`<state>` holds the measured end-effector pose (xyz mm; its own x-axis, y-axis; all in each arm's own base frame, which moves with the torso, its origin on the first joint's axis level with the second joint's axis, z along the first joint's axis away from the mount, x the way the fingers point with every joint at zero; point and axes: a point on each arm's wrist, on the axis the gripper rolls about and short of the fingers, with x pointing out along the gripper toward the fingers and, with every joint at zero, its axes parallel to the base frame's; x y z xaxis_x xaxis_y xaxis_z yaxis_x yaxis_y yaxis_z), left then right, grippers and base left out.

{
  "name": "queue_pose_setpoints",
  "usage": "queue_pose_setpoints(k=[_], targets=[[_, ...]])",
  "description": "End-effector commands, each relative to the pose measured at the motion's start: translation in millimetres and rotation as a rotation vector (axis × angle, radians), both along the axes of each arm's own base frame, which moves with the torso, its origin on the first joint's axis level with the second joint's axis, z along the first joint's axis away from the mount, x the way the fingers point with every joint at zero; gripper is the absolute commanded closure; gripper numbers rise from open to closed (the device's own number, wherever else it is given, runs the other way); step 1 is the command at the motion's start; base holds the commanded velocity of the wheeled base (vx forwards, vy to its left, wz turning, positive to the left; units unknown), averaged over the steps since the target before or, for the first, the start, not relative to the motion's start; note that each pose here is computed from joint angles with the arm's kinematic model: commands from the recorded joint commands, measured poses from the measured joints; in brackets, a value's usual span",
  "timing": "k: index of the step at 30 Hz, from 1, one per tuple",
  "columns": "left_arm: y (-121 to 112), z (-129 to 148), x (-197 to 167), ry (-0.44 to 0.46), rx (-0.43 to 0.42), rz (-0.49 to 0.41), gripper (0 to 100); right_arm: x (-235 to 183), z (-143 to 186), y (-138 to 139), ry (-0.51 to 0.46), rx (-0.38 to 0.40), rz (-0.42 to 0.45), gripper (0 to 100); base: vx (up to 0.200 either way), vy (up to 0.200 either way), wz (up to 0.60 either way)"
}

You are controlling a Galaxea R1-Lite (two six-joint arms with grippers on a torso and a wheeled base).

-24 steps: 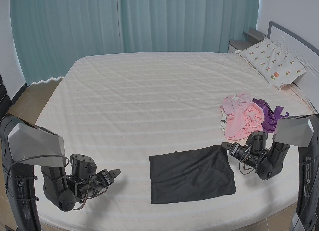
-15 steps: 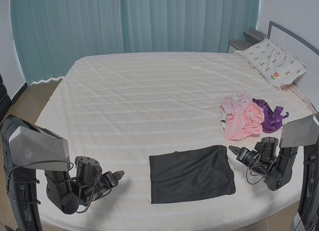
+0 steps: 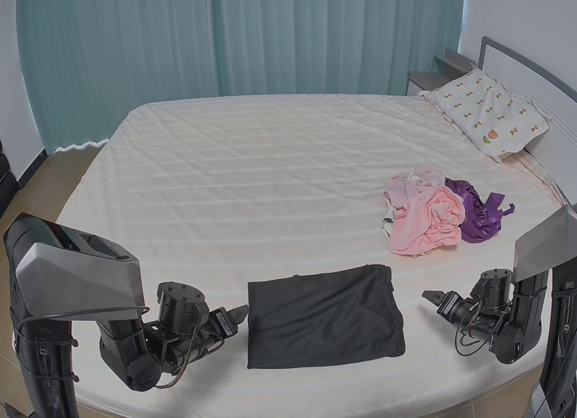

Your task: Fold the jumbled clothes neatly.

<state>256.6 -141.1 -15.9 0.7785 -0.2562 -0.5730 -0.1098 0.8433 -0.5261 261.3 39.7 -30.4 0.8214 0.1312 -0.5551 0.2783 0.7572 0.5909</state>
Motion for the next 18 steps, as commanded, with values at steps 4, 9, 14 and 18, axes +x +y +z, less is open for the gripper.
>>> queue_pose_setpoints(k=[4, 9, 14, 18], targets=[[-22.0, -1.6, 15.9, -0.016, 0.005, -0.044, 0, -5.1, 1.8, 0.6, 0.003, 0.003, 0.005, 0, 0.0, 0.0, 0.0], [-30.4, -11.0, 29.6, 0.023, 0.081, -0.079, 0, -9.3, 2.6, 2.3, 0.012, 0.004, 0.011, 0, 0.0, 0.0, 0.0], [-27.0, -24.1, 32.8, 0.042, 0.144, -0.105, 0, -9.8, 2.2, 3.0, 0.02, 0.032, -0.003, 0, 0.0, 0.0, 0.0], [-26.1, -25.9, 28.7, 0.05, 0.166, -0.141, 0, -8.5, 1.6, 3.3, 0.023, 0.059, -0.02, 0, 0.0, 0.0, 0.0]])
